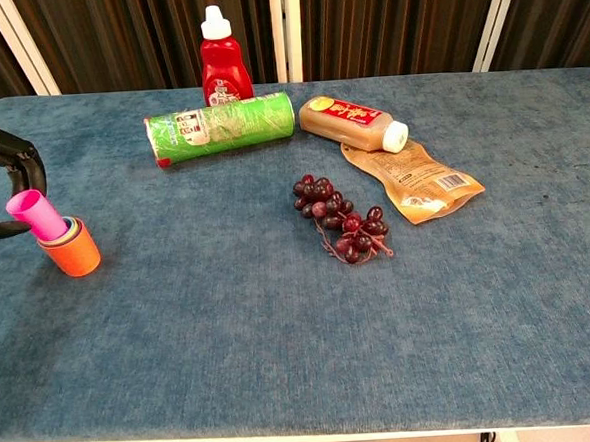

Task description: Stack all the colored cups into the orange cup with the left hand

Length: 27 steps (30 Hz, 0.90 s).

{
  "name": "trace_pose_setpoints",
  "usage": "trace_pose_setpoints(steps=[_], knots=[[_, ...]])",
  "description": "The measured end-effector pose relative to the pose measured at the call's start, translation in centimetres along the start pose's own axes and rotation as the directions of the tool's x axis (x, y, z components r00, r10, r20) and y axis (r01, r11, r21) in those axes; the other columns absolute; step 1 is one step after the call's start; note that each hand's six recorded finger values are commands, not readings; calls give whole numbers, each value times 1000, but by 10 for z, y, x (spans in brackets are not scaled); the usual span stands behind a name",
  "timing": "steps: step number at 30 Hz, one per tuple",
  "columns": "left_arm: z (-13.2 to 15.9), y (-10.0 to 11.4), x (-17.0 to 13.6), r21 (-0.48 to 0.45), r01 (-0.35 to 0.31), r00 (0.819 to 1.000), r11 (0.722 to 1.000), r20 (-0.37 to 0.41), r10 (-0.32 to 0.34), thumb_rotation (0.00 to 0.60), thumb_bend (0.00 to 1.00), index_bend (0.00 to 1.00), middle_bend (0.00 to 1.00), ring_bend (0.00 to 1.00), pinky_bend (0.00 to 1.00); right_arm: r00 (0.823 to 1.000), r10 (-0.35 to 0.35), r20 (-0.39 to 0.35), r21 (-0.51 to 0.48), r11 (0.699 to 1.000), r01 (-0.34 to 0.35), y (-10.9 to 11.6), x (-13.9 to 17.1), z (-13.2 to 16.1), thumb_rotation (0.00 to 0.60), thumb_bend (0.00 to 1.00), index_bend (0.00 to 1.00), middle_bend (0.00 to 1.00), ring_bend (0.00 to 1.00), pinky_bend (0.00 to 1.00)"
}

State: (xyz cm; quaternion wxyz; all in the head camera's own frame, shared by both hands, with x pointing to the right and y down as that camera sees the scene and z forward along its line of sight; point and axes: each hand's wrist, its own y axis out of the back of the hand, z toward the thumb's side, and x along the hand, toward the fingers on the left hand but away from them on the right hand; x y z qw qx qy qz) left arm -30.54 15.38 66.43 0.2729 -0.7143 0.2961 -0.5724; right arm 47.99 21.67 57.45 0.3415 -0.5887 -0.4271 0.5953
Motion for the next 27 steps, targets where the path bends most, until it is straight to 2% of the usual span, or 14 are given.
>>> trace_pose_setpoints(steps=[4,7,12,14,16,20,23,27], knots=[[1,-2,1,-14,7,1000,1000,3,-7,600,233,196,235,104,179,1000,-3,3,-3,1000,3,1,0,-1,600,301,0,0,0,0],[3,3,0,-18,-16,1000,1000,11,16,600,228,167,201,85,166,1000,-5,5,-3,1000,5,1,0,-2,600,301,0,0,0,0],[2,20,-7,-14,-113,993,994,17,113,600,211,166,191,74,132,1000,-7,-5,6,1000,7,1,1,-1,600,301,0,0,0,0],[-2,29,-13,-4,-178,984,984,18,178,600,208,149,159,45,108,1000,-7,-17,22,1000,7,0,2,0,600,299,0,0,0,0],[-8,35,-20,18,-234,972,972,26,233,600,207,80,85,7,49,1000,-6,-28,41,999,7,-1,5,-1,600,294,0,0,0,0],[-39,37,-43,105,-322,947,941,41,320,600,207,35,10,0,15,1000,4,-27,59,998,-2,-4,9,-4,600,284,0,0,0,0],[-77,31,-66,158,-332,941,930,-11,337,600,207,34,0,0,5,999,10,-34,71,997,-7,-6,10,-5,600,280,0,0,0,0],[-107,27,-90,136,-328,937,935,-76,340,600,206,34,9,0,1,998,-7,-64,83,997,12,-5,11,-1,600,278,0,0,0,0]])
